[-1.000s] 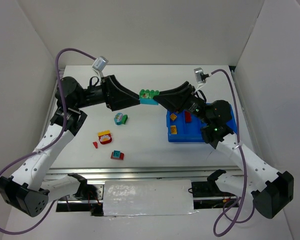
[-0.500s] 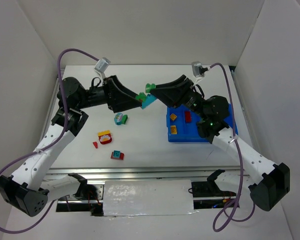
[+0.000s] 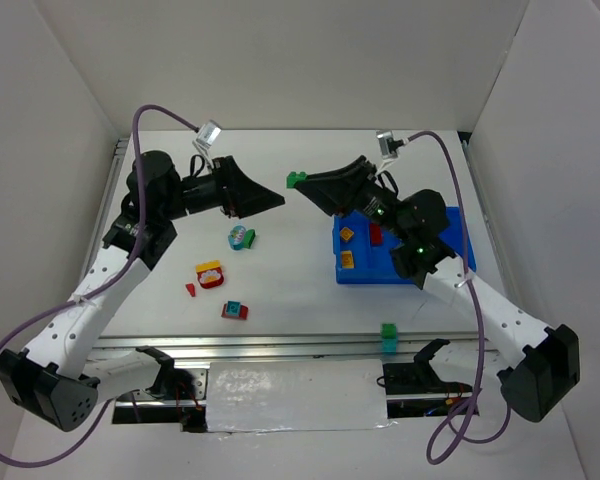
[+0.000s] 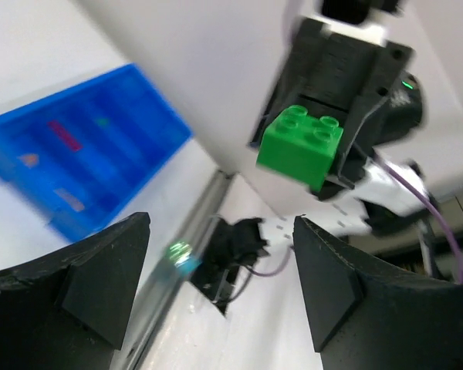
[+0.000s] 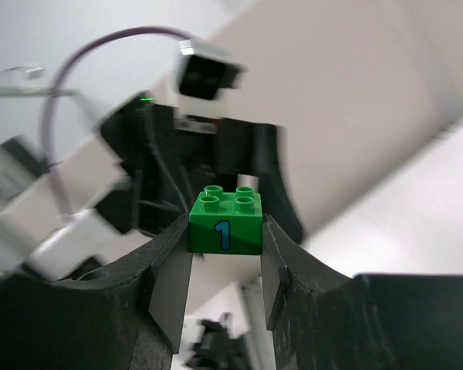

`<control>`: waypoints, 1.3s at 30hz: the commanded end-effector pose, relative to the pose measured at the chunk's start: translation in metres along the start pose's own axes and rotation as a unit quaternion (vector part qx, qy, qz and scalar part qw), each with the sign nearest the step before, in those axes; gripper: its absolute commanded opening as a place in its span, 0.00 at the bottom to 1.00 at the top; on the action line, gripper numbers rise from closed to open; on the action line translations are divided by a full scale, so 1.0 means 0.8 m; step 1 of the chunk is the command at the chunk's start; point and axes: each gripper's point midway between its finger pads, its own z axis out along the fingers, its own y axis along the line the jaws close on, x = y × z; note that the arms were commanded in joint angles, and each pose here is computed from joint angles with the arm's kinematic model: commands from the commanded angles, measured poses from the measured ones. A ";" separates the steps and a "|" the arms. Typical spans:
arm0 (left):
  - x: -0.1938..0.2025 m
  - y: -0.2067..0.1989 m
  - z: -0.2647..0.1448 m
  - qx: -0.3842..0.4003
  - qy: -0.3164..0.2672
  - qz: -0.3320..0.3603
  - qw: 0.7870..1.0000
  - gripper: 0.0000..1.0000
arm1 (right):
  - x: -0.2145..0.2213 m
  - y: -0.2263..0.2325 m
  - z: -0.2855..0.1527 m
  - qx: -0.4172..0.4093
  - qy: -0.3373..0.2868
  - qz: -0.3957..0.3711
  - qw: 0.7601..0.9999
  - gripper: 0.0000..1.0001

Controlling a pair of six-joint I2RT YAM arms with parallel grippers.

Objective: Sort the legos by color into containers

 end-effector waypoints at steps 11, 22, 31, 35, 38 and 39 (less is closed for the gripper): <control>-0.012 0.136 -0.077 -0.306 -0.022 0.000 0.952 0.96 | 0.003 -0.240 -0.224 0.526 0.022 -0.030 0.849 0.00; 0.016 0.143 -0.083 -0.307 0.032 0.010 0.951 0.96 | 0.022 -0.344 -0.366 0.761 0.089 0.082 0.637 0.00; 0.042 0.147 -0.093 -0.307 0.065 0.014 0.949 0.96 | 0.013 -0.358 -0.419 0.823 0.088 0.082 0.555 0.00; 0.049 0.149 -0.095 -0.306 0.074 0.013 0.949 0.96 | 0.011 -0.362 -0.434 0.833 0.075 0.088 0.542 0.07; 0.049 0.146 -0.095 -0.302 0.076 0.018 0.950 0.96 | 0.008 -0.366 -0.442 0.836 0.068 0.097 0.536 0.57; 0.049 0.146 -0.094 -0.300 0.077 0.019 0.951 0.96 | 0.009 -0.367 -0.443 0.837 0.070 0.099 0.534 0.71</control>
